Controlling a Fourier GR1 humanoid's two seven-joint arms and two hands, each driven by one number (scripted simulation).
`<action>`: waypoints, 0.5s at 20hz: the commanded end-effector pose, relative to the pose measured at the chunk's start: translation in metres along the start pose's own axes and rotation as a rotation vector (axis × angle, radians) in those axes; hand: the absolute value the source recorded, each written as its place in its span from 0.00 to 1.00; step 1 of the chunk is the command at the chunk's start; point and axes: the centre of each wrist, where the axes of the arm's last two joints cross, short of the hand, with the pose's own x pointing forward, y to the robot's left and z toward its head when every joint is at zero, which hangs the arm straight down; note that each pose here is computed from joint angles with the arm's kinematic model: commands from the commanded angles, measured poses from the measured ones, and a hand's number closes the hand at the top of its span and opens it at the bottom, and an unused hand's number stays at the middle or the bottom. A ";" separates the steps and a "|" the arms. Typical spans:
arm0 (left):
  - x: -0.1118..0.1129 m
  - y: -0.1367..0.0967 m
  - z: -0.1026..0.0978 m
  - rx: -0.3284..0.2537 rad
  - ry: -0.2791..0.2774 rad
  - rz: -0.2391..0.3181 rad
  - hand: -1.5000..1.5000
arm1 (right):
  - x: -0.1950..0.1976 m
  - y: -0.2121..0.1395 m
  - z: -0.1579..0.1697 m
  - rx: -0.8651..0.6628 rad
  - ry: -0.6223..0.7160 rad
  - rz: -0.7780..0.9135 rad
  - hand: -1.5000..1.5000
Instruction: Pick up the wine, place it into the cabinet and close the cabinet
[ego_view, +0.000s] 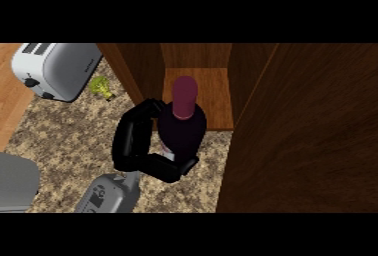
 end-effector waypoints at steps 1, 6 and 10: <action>0.023 -0.022 -0.018 0.013 0.031 0.005 1.00 | 0.018 -0.012 0.011 0.087 -0.007 -0.040 0.00; 0.034 -0.038 -0.054 0.049 0.023 -0.023 1.00 | 0.014 -0.012 0.019 0.066 -0.009 -0.039 0.00; 0.043 -0.034 -0.082 0.089 0.071 -0.008 1.00 | 0.012 -0.004 0.023 0.058 -0.022 -0.034 0.00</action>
